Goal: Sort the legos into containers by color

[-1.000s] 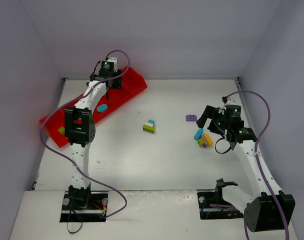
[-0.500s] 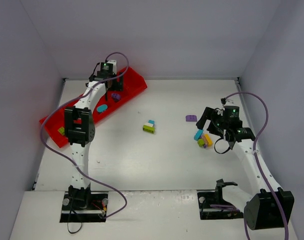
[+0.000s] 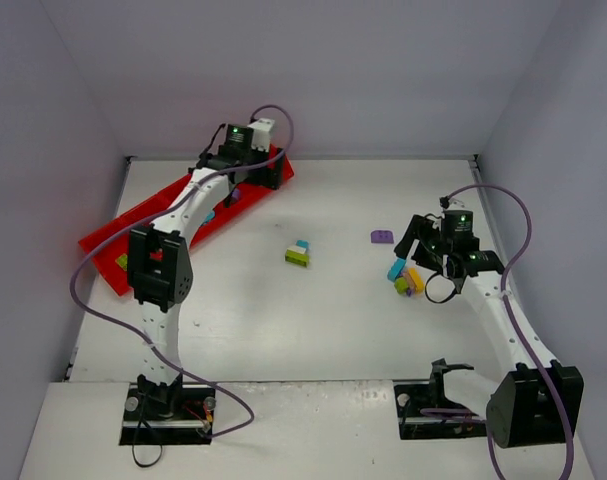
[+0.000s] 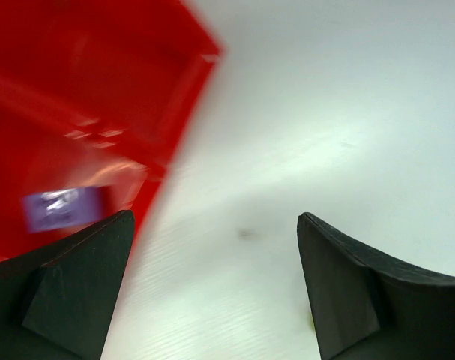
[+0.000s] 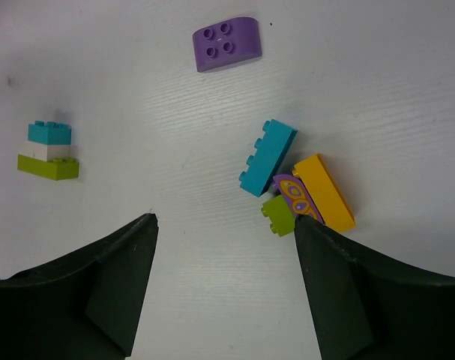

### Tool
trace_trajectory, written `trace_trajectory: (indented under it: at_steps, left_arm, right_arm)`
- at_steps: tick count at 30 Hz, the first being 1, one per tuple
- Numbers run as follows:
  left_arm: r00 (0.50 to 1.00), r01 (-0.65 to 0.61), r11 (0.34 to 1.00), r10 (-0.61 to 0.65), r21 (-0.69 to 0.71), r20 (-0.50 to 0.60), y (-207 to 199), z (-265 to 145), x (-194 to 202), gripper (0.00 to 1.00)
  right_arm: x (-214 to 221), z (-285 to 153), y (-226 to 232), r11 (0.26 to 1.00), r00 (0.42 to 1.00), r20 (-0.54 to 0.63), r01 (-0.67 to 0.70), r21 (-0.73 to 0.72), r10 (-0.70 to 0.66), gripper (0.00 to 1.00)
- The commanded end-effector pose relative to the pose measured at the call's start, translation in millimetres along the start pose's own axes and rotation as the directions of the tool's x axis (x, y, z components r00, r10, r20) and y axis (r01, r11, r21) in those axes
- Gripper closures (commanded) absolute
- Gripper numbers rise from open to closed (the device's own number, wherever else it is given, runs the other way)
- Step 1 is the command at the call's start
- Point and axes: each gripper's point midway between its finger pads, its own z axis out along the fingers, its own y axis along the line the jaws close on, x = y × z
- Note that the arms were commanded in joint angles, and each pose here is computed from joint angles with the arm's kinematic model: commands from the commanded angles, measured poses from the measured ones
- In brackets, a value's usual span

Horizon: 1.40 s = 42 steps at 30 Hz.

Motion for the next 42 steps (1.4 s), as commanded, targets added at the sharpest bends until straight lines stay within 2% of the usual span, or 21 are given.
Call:
trace_trajectory:
  at_steps: [1, 2, 5, 6, 9, 13, 19, 24, 26, 28, 29, 31, 32, 34, 35, 36, 39, 41, 42]
  left_arm:
    - [0.985, -0.154, 0.967, 0.135, 0.205, 0.105, -80, -20, -27, 0.18]
    - [0.982, -0.184, 0.948, 0.163, 0.261, 0.099, -108, -14, -21, 0.18]
    - [0.969, -0.246, 0.914, 0.237, 0.322, 0.066, -150, 5, 0, 0.18]
    - [0.962, -0.274, 0.894, 0.26, 0.355, 0.086, -178, 3, -2, 0.18]
    - [0.952, -0.303, 0.855, 0.295, 0.421, 0.085, -220, 15, 11, 0.19]
    - [0.927, -0.37, 0.807, 0.356, 0.46, 0.122, -254, 30, 23, 0.28]
    - [0.922, -0.377, 0.783, 0.366, 0.494, 0.124, -283, 46, 39, 0.3]
    - [0.96, -0.276, 0.85, 0.269, 0.448, 0.08, -271, 47, 31, 0.31]
    - [0.973, -0.231, 0.892, 0.22, 0.389, 0.074, -245, 44, 21, 0.31]
    - [0.989, -0.137, 0.932, 0.11, 0.335, 0.1, -216, 28, -6, 0.31]
    - [0.995, -0.098, 0.943, 0.083, 0.319, 0.059, -201, 31, 9, 0.31]
    - [0.996, -0.02, 0.958, -0.006, 0.285, 0.093, -180, 9, -11, 0.3]
    - [0.998, 0.015, 0.969, -0.031, 0.245, 0.06, -158, 11, 2, 0.3]
    - [0.995, 0.055, 0.977, -0.071, 0.204, 0.072, -141, -11, -5, 0.3]
    - [0.996, 0.072, 0.983, -0.081, 0.171, 0.045, -126, -11, 6, 0.3]
    - [0.995, 0.077, 0.984, -0.085, 0.161, 0.044, -122, -27, 4, 0.3]
    - [0.996, 0.092, 0.99, -0.093, 0.105, 0.006, -106, -48, 18, 0.3]
    - [0.995, 0.1, 0.99, -0.099, 0.097, -0.018, -104, -64, 30, 0.3]
    - [0.994, 0.106, 0.99, -0.104, 0.094, -0.024, -103, -68, 34, 0.3]
  right_arm:
    - [-30, -4, 8, 1.0, 0.995, 0.097, -0.017, -0.012, 0.018, 0.3]
    - [-28, -4, 7, 1.0, 0.995, 0.095, -0.021, -0.009, 0.022, 0.31]
    - [-19, -2, 3, 0.999, 0.996, 0.081, -0.042, -0.003, 0.042, 0.32]
    - [-16, -2, 3, 0.999, 0.996, 0.076, -0.052, -0.003, 0.052, 0.33]
    - [-10, -3, 3, 0.998, 0.996, 0.067, -0.055, -0.014, 0.056, 0.33]
    - [-8, -8, 6, 0.997, 0.995, 0.072, -0.073, -0.034, 0.075, 0.33]
    - [-2, -8, 9, 0.996, 0.996, 0.049, -0.073, -0.056, 0.076, 0.33]
    - [-13, -1, 5, 0.999, 0.996, 0.072, -0.049, -0.021, 0.05, 0.33]
    - [-24, 7, 5, 0.999, 0.996, 0.077, -0.034, -0.002, 0.034, 0.32]
    - [-32, 19, 6, 1.0, 0.997, 0.072, -0.028, 0.009, 0.027, 0.29]
    - [-33, 24, 9, 1.0, 0.997, 0.07, -0.019, 0.013, 0.018, 0.27]
    - [-42, 39, 10, 0.999, 0.998, 0.069, -0.007, 0.05, 0.004, 0.22]
    - [-44, 46, 11, 0.998, 0.998, 0.063, -0.003, 0.069, -0.001, 0.2]
    - [-48, 63, 17, 0.993, 0.998, 0.052, 0.015, 0.121, -0.021, 0.19]
    - [-50, 70, 17, 0.988, 0.998, 0.058, 0.015, 0.153, -0.024, 0.2]
    - [-41, 82, 15, 0.981, 1.0, 0.024, 0.001, 0.192, -0.005, 0.23]
    - [-46, 101, 13, 0.959, 0.996, 0.035, -0.083, 0.271, 0.077, 0.35]
    - [-45, 112, 8, 0.929, 0.987, 0.044, -0.163, 0.332, 0.157, 0.36]
    - [-42, 114, 3, 0.919, 0.988, 0.035, -0.152, 0.363, 0.15, 0.36]
